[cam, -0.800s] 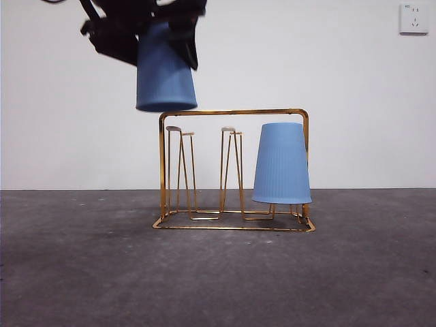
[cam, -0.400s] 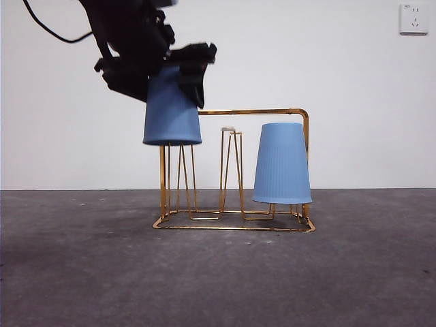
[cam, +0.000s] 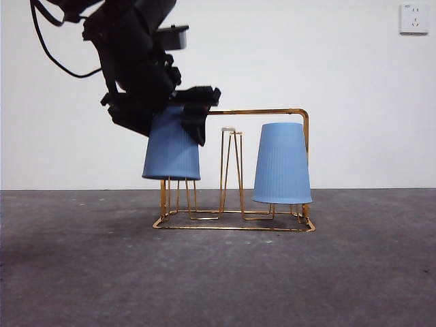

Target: Pick up cup 1,put cup 1 in the cup rack,pick up cup 2,put cup 2 in the cup rack

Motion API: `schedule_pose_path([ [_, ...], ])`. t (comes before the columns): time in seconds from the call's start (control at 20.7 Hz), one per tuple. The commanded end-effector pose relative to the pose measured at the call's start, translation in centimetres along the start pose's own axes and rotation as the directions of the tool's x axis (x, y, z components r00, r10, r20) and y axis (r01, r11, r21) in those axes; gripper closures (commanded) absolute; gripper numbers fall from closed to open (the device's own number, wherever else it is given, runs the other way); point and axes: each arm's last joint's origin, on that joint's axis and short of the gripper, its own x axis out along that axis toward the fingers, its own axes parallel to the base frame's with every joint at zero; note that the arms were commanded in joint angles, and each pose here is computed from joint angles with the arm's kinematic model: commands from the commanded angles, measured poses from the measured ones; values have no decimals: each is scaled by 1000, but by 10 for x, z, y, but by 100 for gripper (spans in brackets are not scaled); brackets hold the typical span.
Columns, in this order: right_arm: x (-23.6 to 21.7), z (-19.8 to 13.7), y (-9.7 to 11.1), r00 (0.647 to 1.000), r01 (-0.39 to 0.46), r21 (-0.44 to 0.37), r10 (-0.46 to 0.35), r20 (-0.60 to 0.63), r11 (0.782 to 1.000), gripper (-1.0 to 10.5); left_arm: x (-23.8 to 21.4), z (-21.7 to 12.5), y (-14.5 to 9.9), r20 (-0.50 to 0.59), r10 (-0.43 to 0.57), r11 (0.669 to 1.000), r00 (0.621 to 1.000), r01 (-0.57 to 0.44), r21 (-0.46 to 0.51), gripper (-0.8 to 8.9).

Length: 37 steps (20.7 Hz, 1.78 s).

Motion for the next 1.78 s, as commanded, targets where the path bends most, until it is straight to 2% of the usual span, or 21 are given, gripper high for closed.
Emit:
schedule_pose_path([
  [0.05,2,0,0,1000,4,10,-4,-3,1000,419,10,-7,0,-20,8,1000,1000,-8,-5,822],
  [0.58,2,0,0,1000,5,10,-4,-2,1000,419,23,-20,2,-90,18,1000,996,-20,-21,807],
  [0.63,2,0,0,1000,4,10,-4,-2,1000,419,23,-22,3,-107,6,1000,994,-8,-20,758],
  [0.77,2,0,0,1000,4,10,-4,-2,1000,419,23,-26,6,-153,-10,1000,988,7,-19,503],
  [0.82,2,0,0,1000,4,10,-4,-2,1000,419,23,-27,7,-167,-9,1000,986,5,-22,465],
  [0.96,2,0,0,1000,4,10,-4,-2,1000,419,23,-31,8,-209,-21,999,978,13,-40,458],
  [1.01,2,0,0,1000,4,10,-4,-2,1000,419,23,-31,8,-214,-26,999,977,18,-41,428],
  [1.06,2,0,0,1000,4,10,-4,-2,1000,419,23,-32,8,-217,-26,999,976,17,-43,339],
  [1.11,2,0,0,1000,4,10,-4,-3,1000,419,22,-32,8,-219,-29,999,975,21,-43,300],
  [1.35,2,0,0,1000,4,10,-4,-3,1000,419,21,-36,9,-267,-32,999,963,23,-36,301],
  [1.78,2,0,0,1000,4,7,-4,-3,1000,419,-9,-33,11,-408,-78,997,910,68,-39,302],
])
